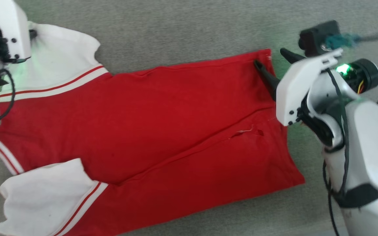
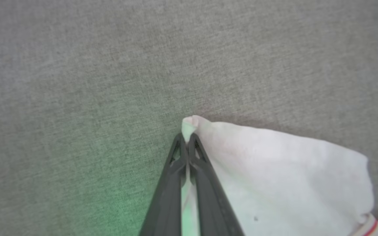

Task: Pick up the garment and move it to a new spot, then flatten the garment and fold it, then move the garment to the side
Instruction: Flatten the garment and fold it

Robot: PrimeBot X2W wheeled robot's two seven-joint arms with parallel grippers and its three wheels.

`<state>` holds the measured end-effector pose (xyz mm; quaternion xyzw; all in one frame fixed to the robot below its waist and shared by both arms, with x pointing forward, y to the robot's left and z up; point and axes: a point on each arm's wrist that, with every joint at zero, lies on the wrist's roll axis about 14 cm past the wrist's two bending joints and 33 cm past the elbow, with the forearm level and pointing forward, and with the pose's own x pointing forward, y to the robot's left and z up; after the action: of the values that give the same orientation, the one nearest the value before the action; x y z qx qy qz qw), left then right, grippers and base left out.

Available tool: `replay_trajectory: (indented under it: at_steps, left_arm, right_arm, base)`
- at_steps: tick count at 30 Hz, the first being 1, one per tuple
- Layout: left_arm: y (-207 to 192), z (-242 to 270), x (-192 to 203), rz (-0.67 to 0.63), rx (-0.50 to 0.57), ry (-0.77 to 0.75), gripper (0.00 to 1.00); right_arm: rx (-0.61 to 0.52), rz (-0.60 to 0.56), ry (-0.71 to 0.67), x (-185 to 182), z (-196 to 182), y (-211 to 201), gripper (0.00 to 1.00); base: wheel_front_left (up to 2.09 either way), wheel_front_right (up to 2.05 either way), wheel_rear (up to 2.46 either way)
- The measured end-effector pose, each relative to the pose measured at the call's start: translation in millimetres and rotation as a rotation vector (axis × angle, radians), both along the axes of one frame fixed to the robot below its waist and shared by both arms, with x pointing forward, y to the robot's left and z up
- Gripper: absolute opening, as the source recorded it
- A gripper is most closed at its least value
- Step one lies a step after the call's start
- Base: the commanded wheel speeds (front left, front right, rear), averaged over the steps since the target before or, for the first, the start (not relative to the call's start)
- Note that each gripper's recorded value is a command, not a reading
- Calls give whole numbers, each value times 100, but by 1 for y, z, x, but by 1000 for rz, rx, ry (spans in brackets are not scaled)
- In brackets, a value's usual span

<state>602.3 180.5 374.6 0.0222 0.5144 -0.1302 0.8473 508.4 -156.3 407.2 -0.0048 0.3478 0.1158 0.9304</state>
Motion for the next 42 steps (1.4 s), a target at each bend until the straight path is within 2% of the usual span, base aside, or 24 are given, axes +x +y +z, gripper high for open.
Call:
replay_trajectory:
  at_steps: [3, 9, 10, 11, 22, 27, 35, 42]
  left_arm:
    - [1, 3, -1, 4, -6, -12, 0]
    - [2, 5, -3, 15, -19, -27, 0]
    - [3, 5, -4, 20, -20, -34, 0]
    - [4, 6, -4, 24, -21, -40, 0]
    - [21, 49, -12, 29, -10, -137, 0]
    - [26, 85, -26, 11, -12, -186, 0]
    - [44, 126, -71, 5, 38, -220, 0]
    - [52, 147, -130, 8, 73, -233, 0]
  right_arm:
    - [-56, 53, 125, -2, -17, 4, 100]
    - [-96, 128, 279, -4, -28, 14, 100]
    - [-103, 137, 292, -4, -28, 14, 27]
    - [-111, 144, 303, -5, -28, 14, 0]
    - [-94, 172, 217, -6, -4, 20, 0]
    - [-85, 180, 117, -8, 24, 23, 0]
    - [-71, 201, 9, -27, 60, 27, 0]
    - [-60, 212, -44, -50, 81, 28, 0]
  base:
    - [0, 0, 0]
    - [0, 0, 0]
    - [0, 0, 0]
    - [0, 0, 0]
    - [0, 0, 0]
    - [0, 0, 0]
    - [0, 0, 0]
    - [0, 0, 0]
